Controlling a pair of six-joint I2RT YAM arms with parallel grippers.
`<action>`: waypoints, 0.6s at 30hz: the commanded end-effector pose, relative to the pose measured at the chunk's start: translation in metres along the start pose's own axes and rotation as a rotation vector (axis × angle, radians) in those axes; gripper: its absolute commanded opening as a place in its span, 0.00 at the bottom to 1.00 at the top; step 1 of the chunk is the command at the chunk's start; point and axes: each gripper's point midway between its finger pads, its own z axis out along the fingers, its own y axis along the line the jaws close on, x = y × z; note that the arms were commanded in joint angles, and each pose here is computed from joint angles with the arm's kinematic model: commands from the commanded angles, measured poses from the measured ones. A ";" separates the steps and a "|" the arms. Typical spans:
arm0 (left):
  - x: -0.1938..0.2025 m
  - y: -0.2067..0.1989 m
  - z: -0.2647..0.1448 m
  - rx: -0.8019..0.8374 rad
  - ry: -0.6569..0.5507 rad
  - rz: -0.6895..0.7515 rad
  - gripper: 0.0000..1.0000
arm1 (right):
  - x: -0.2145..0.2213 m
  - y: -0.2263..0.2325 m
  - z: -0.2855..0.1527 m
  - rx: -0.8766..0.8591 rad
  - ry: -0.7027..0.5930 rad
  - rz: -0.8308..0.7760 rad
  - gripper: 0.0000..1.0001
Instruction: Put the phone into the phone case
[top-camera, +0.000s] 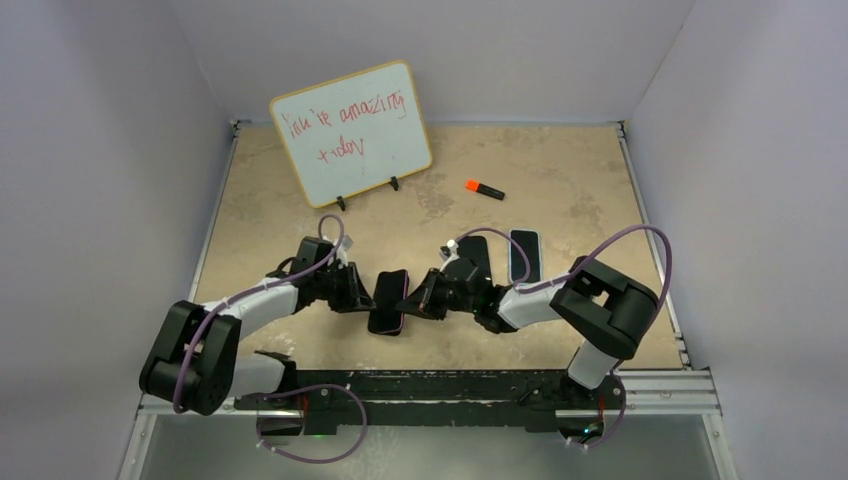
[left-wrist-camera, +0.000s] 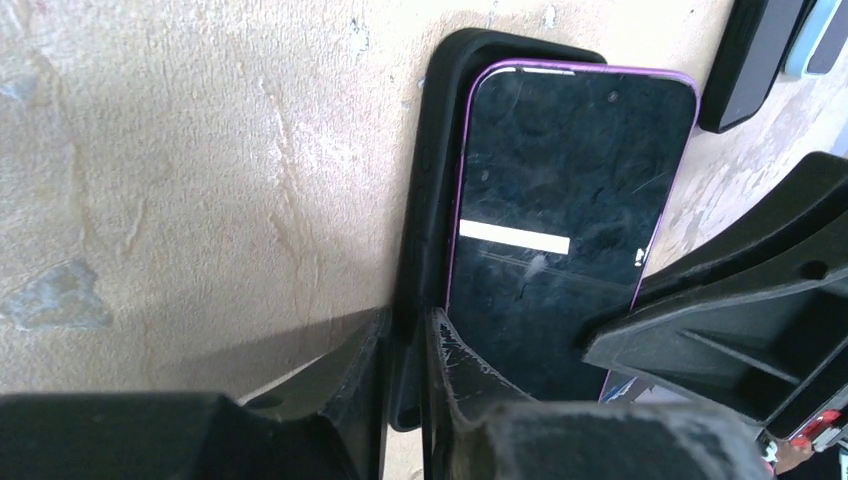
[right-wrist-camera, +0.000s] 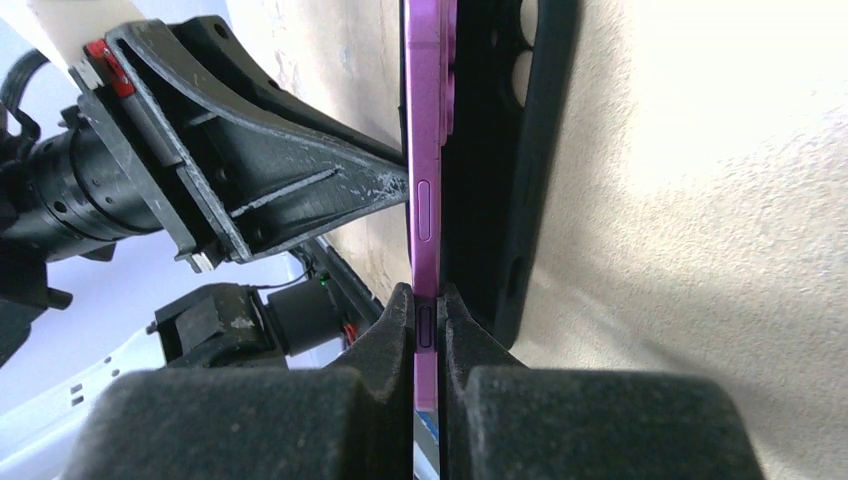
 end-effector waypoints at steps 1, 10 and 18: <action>0.001 -0.005 0.003 0.050 0.008 -0.002 0.15 | -0.010 0.002 -0.002 -0.026 -0.031 0.040 0.00; 0.009 -0.021 0.005 0.123 0.036 -0.038 0.11 | -0.006 -0.014 0.010 0.025 0.015 -0.004 0.00; -0.008 -0.019 -0.006 0.046 -0.037 0.009 0.41 | -0.001 -0.026 0.018 0.042 0.046 -0.035 0.00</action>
